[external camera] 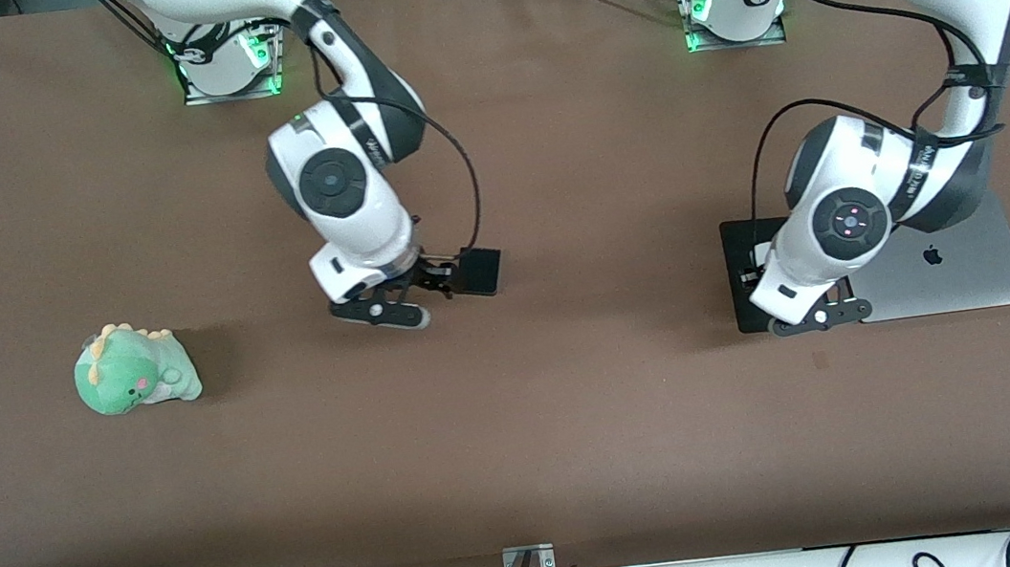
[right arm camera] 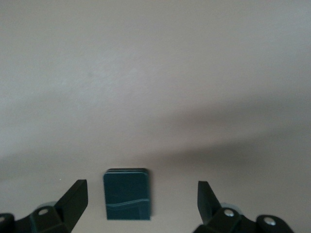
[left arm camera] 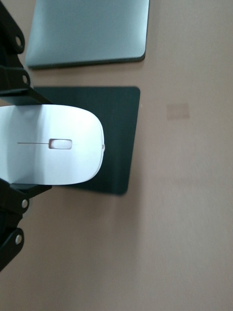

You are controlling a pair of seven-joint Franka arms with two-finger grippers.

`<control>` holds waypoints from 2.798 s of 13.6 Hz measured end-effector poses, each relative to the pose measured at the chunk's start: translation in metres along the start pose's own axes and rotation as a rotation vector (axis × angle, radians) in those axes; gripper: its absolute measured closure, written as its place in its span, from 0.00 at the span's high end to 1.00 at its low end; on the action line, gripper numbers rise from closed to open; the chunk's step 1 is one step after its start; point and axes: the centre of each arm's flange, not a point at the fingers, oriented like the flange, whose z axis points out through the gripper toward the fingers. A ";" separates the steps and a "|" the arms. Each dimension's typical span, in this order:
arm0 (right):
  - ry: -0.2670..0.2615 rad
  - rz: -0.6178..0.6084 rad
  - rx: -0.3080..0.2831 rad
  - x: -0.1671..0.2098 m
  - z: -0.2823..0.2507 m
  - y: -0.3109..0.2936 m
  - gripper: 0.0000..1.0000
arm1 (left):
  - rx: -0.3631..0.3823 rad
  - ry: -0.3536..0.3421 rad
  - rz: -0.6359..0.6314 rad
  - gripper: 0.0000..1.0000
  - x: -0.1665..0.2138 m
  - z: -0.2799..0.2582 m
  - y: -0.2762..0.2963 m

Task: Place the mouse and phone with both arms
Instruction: 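Grasp the black phone with the right gripper while the left lowers the mouse, then release the mouse on the pad while the right gripper carries the phone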

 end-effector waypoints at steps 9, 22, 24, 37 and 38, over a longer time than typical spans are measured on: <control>0.050 -0.056 0.000 -0.069 0.101 -0.040 1.00 | -0.095 -0.026 0.007 0.62 -0.005 0.103 -0.028; 0.073 -0.088 -0.018 -0.082 0.133 -0.029 0.81 | -0.109 -0.042 0.000 0.62 -0.015 0.126 -0.039; 0.055 -0.089 -0.046 -0.080 0.133 -0.027 0.81 | -0.109 -0.043 0.000 0.62 -0.016 0.126 -0.039; -0.037 -0.195 -0.115 0.140 0.037 0.150 0.81 | -0.024 0.111 -0.094 1.00 0.017 -0.062 -0.089; -0.019 -0.183 -0.105 0.146 0.039 0.172 0.81 | -0.017 0.133 -0.109 1.00 0.016 -0.089 -0.096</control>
